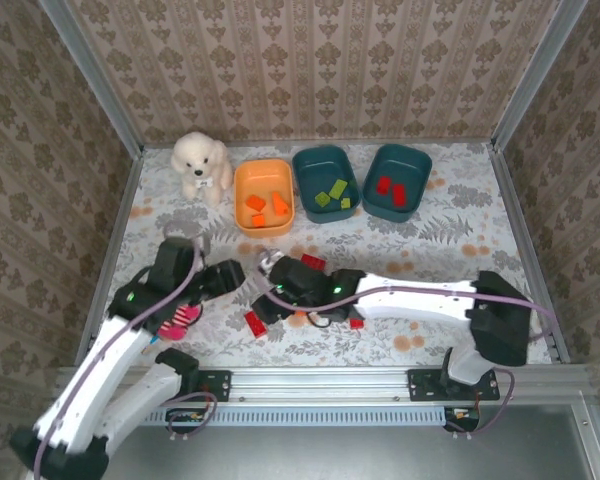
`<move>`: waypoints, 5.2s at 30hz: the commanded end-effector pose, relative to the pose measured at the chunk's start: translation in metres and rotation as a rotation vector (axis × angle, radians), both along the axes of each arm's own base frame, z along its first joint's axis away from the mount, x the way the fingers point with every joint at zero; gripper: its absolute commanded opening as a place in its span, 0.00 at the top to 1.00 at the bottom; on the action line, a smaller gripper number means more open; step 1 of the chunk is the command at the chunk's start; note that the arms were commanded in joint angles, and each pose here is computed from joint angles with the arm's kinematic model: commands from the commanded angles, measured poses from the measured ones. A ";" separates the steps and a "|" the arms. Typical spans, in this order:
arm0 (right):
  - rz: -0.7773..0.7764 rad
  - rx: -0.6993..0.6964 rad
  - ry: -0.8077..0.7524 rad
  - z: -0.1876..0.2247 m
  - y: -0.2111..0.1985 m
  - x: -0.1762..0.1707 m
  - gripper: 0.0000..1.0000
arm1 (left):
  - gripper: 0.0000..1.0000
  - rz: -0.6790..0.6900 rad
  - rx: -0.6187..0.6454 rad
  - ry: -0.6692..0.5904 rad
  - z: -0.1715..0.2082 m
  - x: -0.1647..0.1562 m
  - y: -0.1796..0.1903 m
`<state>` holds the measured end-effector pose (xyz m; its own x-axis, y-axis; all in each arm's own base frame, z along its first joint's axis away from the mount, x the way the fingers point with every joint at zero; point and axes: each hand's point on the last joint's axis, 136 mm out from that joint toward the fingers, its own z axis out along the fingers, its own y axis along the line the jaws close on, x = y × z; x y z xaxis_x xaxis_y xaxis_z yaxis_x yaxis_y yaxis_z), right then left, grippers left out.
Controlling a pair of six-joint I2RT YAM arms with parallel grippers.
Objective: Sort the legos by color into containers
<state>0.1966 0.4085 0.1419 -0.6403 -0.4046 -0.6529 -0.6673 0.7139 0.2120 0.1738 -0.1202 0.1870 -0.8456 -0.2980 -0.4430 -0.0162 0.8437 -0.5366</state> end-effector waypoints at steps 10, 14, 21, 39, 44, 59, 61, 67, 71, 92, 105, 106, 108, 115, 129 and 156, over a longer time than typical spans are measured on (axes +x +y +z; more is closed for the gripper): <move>-0.245 -0.284 0.330 -0.098 0.025 -0.036 0.25 | 0.28 0.063 -0.130 0.119 -0.024 -0.118 0.047; -0.267 -0.322 0.364 -0.114 0.031 -0.039 0.27 | 0.28 0.068 -0.117 0.125 -0.024 -0.134 0.057; -0.281 -0.367 0.349 -0.126 0.039 -0.031 0.36 | 0.27 0.041 -0.120 0.127 -0.022 -0.137 0.055; -0.305 -0.201 0.288 -0.042 0.027 0.015 0.69 | 0.28 -0.016 -0.250 0.020 0.004 -0.109 0.026; -0.414 -0.129 0.265 -0.002 -0.023 0.066 0.69 | 0.28 -0.041 -0.276 -0.035 0.021 -0.070 0.003; -0.933 0.018 0.379 -0.003 -0.281 0.261 0.69 | 0.27 -0.129 -0.292 -0.157 0.046 0.114 -0.110; -0.971 0.026 0.379 -0.006 -0.301 0.282 0.70 | 0.27 -0.140 -0.302 -0.164 0.047 0.131 -0.124; -1.034 -0.015 0.403 -0.031 -0.347 0.334 0.69 | 0.26 -0.180 -0.318 -0.157 0.050 0.171 -0.159; -1.085 0.016 0.393 -0.041 -0.374 0.362 0.68 | 0.26 -0.187 -0.326 -0.160 0.054 0.191 -0.173; -1.073 0.137 0.377 -0.042 -0.382 0.409 0.34 | 0.27 -0.216 -0.288 -0.115 0.044 0.203 -0.192; -0.858 0.387 0.028 0.107 -0.306 0.341 0.29 | 0.27 -0.261 -0.184 -0.026 0.020 0.171 -0.175; -0.827 0.414 0.002 0.111 -0.297 0.324 0.29 | 0.27 -0.271 -0.172 -0.010 0.015 0.166 -0.174; -0.772 0.448 -0.029 0.116 -0.282 0.290 0.28 | 0.28 -0.299 -0.145 0.013 0.006 0.153 -0.172; -0.579 0.482 -0.033 0.107 -0.244 0.157 0.25 | 0.29 -0.397 -0.016 0.093 -0.025 0.106 -0.164; -0.269 0.561 0.233 0.050 -0.207 -0.008 0.23 | 0.37 -0.541 0.251 0.241 -0.089 0.029 -0.143; -0.042 0.522 0.359 0.041 -0.163 -0.021 0.21 | 0.35 -0.409 0.468 0.423 -0.141 -0.022 -0.078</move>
<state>0.1772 0.2335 0.1612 -0.8884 -0.0459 -0.4568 -0.4016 0.5596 0.7250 0.1532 -0.2053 0.0551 -0.9817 0.1729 -0.0801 0.1855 0.9634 -0.1934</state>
